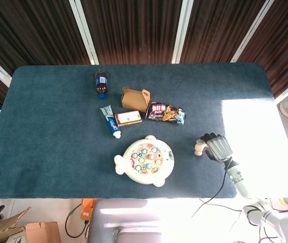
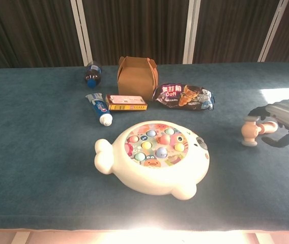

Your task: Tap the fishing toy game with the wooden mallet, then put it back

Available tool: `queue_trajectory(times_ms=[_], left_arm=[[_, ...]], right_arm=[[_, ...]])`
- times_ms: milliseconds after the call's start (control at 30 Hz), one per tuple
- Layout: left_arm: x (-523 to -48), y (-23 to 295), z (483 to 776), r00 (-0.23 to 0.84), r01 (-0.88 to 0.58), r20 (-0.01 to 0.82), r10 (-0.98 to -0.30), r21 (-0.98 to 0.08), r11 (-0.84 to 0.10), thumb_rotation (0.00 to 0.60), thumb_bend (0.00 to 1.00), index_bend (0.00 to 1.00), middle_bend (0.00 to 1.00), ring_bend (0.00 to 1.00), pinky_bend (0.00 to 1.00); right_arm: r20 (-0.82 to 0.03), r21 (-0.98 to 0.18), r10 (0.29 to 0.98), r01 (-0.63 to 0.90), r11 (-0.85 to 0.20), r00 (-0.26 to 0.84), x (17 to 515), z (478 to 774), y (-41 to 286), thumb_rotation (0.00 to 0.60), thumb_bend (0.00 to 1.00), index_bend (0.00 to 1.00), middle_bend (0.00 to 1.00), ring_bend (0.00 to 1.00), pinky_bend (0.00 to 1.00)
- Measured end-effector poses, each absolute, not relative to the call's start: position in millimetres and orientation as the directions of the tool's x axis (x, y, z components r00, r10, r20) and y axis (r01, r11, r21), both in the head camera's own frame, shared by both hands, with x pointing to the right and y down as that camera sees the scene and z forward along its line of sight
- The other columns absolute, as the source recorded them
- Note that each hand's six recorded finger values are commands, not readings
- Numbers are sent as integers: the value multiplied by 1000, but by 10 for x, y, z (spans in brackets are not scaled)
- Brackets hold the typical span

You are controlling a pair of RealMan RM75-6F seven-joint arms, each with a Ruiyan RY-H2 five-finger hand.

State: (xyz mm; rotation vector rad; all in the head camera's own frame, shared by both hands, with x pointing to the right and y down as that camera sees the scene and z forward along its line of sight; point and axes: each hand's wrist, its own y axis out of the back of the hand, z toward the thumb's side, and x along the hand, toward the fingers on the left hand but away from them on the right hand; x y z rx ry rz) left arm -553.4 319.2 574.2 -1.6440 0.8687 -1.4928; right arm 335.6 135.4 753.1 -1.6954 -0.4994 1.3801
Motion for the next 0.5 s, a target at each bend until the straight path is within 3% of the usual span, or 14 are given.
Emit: queue_trajectory(times_ms=[500], left_arm=[[-5530,3192,5738,96,-3,494,-864,-868,-497,600,139,0,0,0,69]], right_arm=[[-573,-819,755,-220,-530,319,3469,7441,1473,600,338,363,293,258,489]])
